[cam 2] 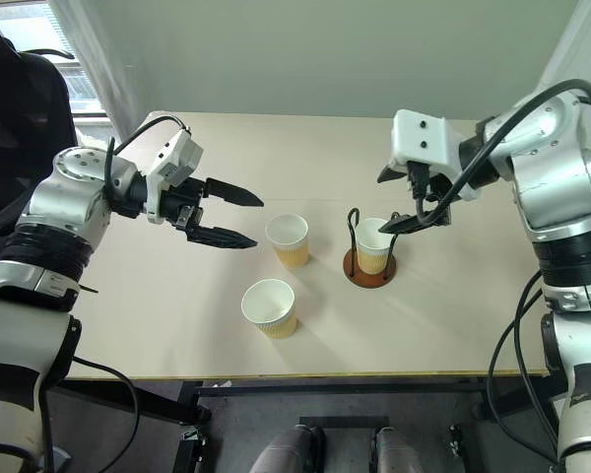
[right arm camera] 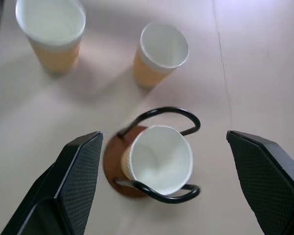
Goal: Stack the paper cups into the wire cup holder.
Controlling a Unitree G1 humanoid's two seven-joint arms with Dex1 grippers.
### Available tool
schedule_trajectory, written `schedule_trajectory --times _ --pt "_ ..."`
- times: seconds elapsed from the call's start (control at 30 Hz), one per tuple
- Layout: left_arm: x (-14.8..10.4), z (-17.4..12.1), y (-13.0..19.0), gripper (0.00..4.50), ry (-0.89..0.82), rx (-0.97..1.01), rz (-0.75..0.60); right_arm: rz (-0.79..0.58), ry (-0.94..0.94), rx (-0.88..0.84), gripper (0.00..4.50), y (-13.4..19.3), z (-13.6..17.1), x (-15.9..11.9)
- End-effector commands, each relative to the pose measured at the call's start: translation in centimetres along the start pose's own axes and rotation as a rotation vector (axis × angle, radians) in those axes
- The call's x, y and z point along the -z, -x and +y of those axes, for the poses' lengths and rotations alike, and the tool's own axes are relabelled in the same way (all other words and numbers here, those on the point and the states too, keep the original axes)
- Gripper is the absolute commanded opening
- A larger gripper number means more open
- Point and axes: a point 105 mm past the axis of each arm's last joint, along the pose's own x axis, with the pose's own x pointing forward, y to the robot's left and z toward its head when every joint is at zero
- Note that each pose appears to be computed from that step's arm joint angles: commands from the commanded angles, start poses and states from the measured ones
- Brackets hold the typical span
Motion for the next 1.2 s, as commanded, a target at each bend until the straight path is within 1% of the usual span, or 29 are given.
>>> schedule_trajectory --times 0.03,0.17,0.4,0.5,0.57,0.77,0.87,1.07,1.2 --pt "-2.6 0.9 1.3 4.50 -0.174 -0.033 0.054 -0.056 -0.053 0.094 4.09 2.2 -0.4 -0.3" --pt "-2.7 2.0 1.0 4.50 -0.325 -0.076 0.181 -0.058 -0.085 0.132 4.09 2.7 -0.5 0.8" --pt "-2.3 2.1 -0.2 4.50 -0.445 -0.013 0.331 -0.033 -0.112 0.145 4.09 3.2 -0.7 2.0" --pt "-1.4 2.2 -0.9 4.50 -0.500 0.035 0.465 -0.014 -0.121 0.129 4.09 3.5 -0.5 2.4" --pt "-1.3 2.5 -1.2 4.50 -0.527 0.043 0.516 -0.004 -0.122 0.123 4.09 3.7 -0.5 2.6" --pt "-0.5 2.7 -1.9 4.50 -0.547 0.065 0.580 0.006 -0.112 0.123 4.09 4.1 -0.9 2.6" --pt "0.1 2.5 -2.7 4.50 -0.562 0.089 0.588 0.013 -0.102 0.122 4.09 4.2 -1.0 2.5" --pt "0.3 2.2 -4.5 4.50 -0.593 0.123 0.579 0.016 -0.093 0.120 4.09 4.2 -1.1 2.3" --pt "1.0 2.1 -4.7 4.50 -0.608 0.152 0.617 0.019 -0.093 0.123 4.09 4.3 -1.1 2.4"
